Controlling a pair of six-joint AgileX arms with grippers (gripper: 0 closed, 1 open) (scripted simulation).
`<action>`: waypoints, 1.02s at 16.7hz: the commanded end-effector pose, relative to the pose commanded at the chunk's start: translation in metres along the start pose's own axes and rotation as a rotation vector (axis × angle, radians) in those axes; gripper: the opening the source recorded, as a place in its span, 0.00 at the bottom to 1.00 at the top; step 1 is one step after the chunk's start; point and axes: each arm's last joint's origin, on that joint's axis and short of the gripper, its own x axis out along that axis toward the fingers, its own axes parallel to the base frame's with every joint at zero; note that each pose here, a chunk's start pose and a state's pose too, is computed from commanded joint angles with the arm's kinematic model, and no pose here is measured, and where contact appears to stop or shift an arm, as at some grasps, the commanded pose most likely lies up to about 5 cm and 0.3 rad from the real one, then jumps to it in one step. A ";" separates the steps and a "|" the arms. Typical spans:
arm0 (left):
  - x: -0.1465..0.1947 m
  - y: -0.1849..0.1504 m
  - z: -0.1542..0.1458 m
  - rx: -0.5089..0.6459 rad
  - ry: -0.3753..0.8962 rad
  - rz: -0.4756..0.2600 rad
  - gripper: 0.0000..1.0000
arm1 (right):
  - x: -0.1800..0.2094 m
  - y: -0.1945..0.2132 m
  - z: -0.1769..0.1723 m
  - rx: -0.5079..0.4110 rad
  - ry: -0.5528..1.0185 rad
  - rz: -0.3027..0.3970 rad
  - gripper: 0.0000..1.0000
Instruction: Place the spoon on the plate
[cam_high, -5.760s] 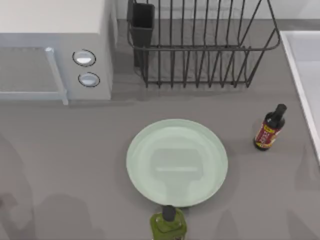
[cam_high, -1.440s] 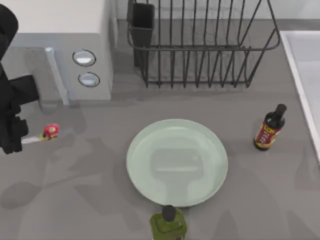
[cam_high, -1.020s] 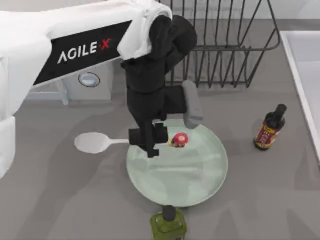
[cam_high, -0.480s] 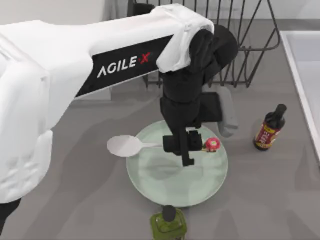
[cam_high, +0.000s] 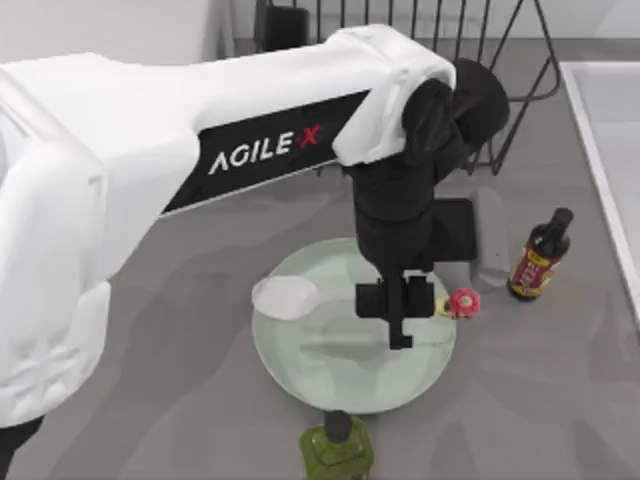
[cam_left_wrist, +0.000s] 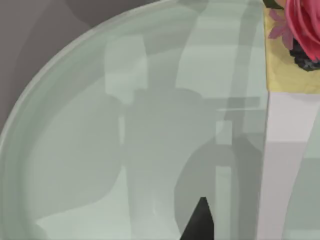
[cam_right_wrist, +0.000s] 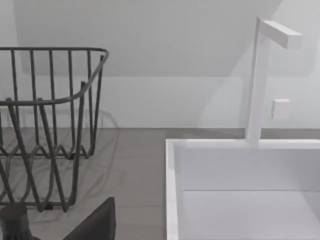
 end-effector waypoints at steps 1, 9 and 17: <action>-0.001 -0.002 0.003 0.016 -0.015 0.006 0.00 | 0.000 0.000 0.000 0.000 0.000 0.000 1.00; -0.002 -0.003 0.009 0.036 -0.067 0.054 0.00 | 0.000 0.000 0.000 0.000 0.000 0.000 1.00; 0.021 0.014 -0.015 -0.079 0.022 0.039 0.00 | 0.000 0.000 0.000 0.000 0.000 0.000 1.00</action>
